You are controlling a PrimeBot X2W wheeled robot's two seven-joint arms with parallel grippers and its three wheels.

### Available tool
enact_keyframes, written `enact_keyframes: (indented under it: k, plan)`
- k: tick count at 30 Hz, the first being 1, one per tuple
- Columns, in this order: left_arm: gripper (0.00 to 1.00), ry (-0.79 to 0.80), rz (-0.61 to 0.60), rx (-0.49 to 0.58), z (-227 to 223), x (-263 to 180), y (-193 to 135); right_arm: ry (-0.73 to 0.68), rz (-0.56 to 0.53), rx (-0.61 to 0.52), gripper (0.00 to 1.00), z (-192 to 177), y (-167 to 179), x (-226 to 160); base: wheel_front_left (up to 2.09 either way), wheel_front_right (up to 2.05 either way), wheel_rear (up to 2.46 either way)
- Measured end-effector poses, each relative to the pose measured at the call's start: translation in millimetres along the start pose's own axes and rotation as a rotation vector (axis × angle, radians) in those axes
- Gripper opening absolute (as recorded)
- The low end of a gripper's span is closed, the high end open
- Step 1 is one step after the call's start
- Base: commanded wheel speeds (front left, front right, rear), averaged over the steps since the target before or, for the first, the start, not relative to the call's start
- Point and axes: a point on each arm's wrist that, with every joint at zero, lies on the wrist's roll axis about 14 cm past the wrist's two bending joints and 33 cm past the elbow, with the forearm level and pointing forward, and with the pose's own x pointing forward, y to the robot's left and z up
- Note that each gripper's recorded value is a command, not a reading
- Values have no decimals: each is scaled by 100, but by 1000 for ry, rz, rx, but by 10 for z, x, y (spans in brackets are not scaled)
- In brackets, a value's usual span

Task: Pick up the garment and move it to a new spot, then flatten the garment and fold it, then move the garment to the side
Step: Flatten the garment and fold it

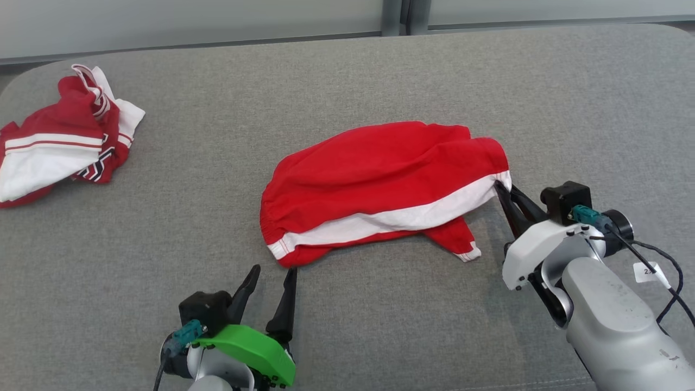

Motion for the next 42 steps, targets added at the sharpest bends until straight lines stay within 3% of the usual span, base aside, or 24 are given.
enact_keyframes:
  k: [9, 18, 19, 20, 21, 22, 23, 31, 37, 42]
  plan:
    - [100, 89, 30, -213, -202, 263, 70, -36, -30, -3, 0, 63, -63, -148, 0, 0, 0]
    - [100, 132, 0, -242, -321, 389, -50, -36, -41, -2, 0, 53, -92, -168, 0, 0, 0]
    - [93, 133, -1, -241, -330, 392, -55, -35, -41, -2, 0, 53, -92, -168, 0, 0, 0]
    - [67, 135, -3, -242, -336, 396, -64, -35, -42, -3, 0, 53, -93, -170, 0, 0, 0]
    - [30, 134, -6, -248, -331, 405, -74, -35, -42, -3, 0, 51, -92, -171, 0, 0, 0]
    - [9, 128, -8, -253, -317, 416, -84, -35, -42, -2, 0, 49, -91, -173, 0, 0, 0]
    - [0, 127, -13, -253, -311, 426, -99, -34, -42, -2, 0, 46, -90, -176, 0, 0, 0]
    - [0, 86, -41, -255, -196, 467, -182, -67, -45, 1, 0, 151, -81, -194, 0, 0, 0]
    - [0, -84, -80, -341, 331, 519, -283, -180, -54, 90, 0, 482, -79, -274, 0, 0, 0]
    - [0, -246, -158, -433, 879, 416, -460, -282, -47, 80, 0, 870, -165, -466, 0, 0, 0]
